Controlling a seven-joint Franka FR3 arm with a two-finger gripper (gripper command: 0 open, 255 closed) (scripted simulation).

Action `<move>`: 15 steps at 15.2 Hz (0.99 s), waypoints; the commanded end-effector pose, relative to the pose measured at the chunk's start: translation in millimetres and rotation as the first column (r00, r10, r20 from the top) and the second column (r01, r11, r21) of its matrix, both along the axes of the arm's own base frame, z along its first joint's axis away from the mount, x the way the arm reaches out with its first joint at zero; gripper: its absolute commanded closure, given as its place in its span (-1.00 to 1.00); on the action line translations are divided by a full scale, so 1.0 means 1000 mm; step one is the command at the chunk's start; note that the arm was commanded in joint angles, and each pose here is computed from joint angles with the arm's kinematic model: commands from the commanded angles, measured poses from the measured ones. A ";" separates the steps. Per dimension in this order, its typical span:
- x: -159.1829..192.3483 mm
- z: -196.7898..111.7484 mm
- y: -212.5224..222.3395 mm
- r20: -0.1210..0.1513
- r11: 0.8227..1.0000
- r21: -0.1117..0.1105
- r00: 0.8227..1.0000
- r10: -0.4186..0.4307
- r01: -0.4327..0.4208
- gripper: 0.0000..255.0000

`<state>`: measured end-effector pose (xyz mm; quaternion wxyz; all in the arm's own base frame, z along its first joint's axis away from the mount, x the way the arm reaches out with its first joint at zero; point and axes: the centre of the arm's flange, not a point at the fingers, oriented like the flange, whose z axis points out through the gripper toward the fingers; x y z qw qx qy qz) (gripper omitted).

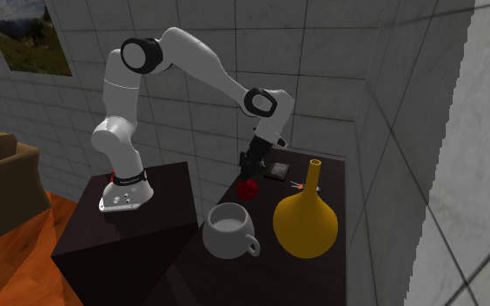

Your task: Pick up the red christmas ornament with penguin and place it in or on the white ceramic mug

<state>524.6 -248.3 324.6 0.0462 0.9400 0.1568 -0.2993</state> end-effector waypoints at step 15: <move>-0.003 -0.038 0.065 0.027 0.951 -0.307 0.998 0.054 -0.043 -1.00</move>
